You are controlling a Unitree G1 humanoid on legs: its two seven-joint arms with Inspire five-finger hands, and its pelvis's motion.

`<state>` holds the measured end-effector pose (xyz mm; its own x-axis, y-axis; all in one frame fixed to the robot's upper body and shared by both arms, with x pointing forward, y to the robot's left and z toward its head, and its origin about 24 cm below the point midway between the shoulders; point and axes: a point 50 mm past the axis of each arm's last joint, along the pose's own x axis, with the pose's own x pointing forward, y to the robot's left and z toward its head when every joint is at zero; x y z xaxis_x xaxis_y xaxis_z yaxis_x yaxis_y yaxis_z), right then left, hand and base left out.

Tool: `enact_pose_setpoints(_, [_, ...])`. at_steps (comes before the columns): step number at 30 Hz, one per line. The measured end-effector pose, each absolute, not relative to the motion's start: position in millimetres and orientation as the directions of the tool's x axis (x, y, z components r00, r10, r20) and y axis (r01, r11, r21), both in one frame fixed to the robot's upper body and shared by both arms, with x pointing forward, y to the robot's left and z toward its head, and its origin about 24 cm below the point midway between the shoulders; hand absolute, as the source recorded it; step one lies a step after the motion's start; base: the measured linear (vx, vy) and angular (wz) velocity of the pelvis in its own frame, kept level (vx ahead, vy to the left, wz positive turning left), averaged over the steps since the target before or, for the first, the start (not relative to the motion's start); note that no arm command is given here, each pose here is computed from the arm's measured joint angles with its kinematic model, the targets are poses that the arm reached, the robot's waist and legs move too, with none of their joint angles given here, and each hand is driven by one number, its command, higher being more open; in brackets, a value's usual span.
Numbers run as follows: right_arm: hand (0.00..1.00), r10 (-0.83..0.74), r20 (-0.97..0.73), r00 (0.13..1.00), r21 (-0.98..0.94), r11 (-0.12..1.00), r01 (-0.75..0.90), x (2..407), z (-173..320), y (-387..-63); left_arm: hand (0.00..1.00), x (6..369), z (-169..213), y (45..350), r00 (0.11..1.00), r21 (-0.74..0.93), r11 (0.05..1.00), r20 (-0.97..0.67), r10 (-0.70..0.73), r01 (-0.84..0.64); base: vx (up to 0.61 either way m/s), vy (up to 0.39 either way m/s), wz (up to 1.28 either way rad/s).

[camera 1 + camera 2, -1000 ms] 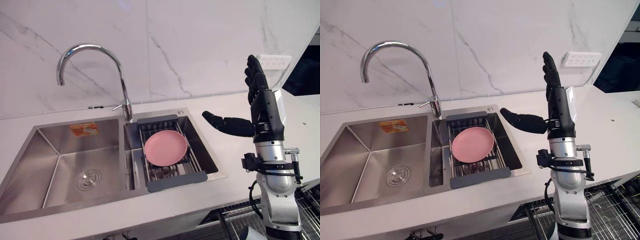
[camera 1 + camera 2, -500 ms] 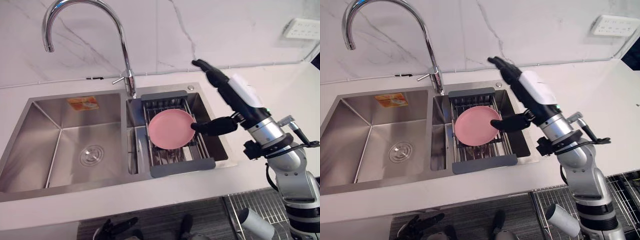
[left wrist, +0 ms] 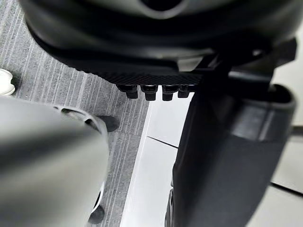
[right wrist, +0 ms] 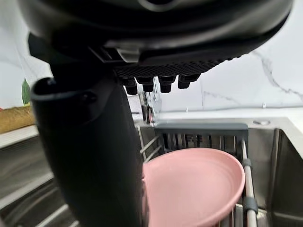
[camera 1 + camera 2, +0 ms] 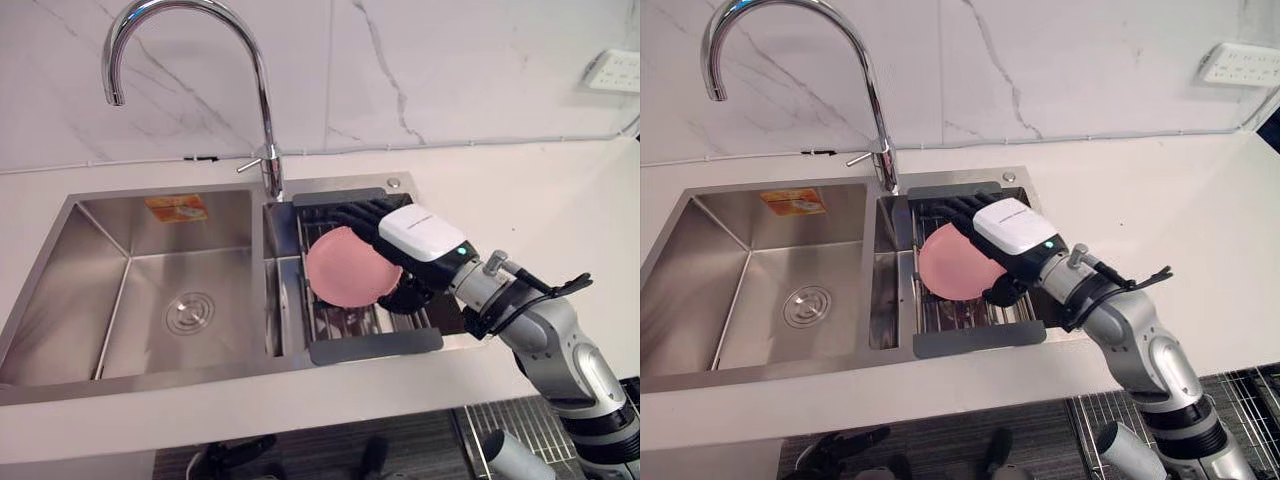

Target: Walk over to the sink, pick up the cup, carry it to the dishwasher, place the cup inside the dishwasher, then close the dishwasher door

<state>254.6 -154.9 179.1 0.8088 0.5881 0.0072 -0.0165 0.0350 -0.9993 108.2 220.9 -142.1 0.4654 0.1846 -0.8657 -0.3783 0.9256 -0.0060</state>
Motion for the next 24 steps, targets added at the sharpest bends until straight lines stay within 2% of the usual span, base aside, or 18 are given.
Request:
enact_pose_setpoints(7, [1.0, 0.535, -0.09, 0.84, -0.996, -0.045, -0.078, 258, 164, -161, 1.0, 109, -143, 219, 0.454, 0.008, 0.936, -0.873, 0.177, -0.351, 0.02, 0.055, 0.03])
enact_pose_setpoints(18, [1.0, 0.518, -0.241, 0.821, -0.97, -0.166, -0.18, 254, 143, -155, 1.0, 106, -145, 219, 0.438, 0.012, 0.937, -0.882, 0.174, -0.349, -0.02, 0.044, -0.02])
enact_pose_setpoints(24, [1.0, 0.506, -0.266, 0.821, -0.959, -0.227, -0.171, 253, 139, -152, 1.0, 100, -147, 219, 0.419, 0.018, 0.936, -0.891, 0.174, -0.351, -0.02, 0.042, 0.0])
